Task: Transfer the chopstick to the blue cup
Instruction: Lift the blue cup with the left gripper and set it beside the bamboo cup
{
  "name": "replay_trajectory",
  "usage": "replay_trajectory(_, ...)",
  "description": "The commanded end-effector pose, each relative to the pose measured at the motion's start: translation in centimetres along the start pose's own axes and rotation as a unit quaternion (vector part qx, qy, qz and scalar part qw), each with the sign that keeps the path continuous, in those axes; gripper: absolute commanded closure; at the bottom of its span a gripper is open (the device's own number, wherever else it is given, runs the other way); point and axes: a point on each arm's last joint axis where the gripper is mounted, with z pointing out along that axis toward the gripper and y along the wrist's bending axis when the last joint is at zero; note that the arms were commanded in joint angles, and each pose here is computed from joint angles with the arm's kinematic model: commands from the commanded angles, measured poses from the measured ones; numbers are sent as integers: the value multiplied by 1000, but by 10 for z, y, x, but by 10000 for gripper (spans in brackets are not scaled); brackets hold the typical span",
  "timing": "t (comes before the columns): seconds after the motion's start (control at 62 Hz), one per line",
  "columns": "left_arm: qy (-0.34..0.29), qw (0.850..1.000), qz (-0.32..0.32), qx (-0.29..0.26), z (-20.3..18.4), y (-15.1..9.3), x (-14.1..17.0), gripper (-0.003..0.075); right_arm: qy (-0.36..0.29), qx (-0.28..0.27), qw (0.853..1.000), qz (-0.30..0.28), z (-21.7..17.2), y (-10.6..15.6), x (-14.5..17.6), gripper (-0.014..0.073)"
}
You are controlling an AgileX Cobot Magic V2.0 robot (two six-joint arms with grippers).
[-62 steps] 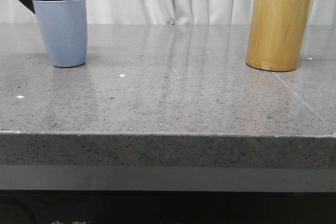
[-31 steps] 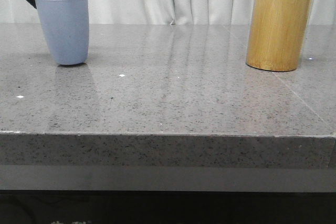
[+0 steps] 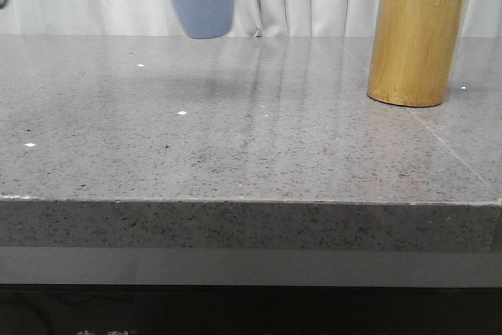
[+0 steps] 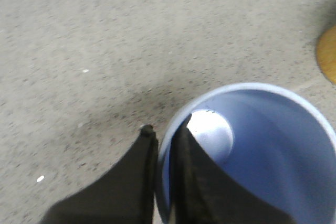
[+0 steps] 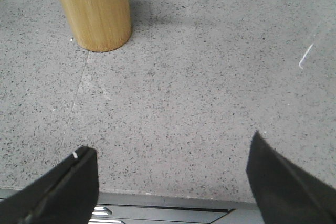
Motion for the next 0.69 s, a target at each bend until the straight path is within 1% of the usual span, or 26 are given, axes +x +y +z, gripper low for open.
replay_trajectory(0.0, -56, 998, 13, 13, -23, -17, -15, 739, -40, 1, 999, -5, -6, 0, -13, 3)
replay_trajectory(0.097, -53, 998, 23, 22, -12, -28, -18, 739, -38, 1, 999, -5, -6, 0, -13, 3)
replay_trajectory(0.242, -46, 998, 30, 29, 5, -37, -20, 739, -38, 1, 999, -5, -6, 0, -13, 3)
replay_trajectory(0.484, -22, 999, 29, 31, 24, -37, -17, 739, -38, 1, 999, -5, -6, 0, -13, 3)
replay_trajectory(0.677, -9, 999, 29, 32, 26, -37, -15, 739, -38, 1, 999, -5, -6, 0, -13, 3)
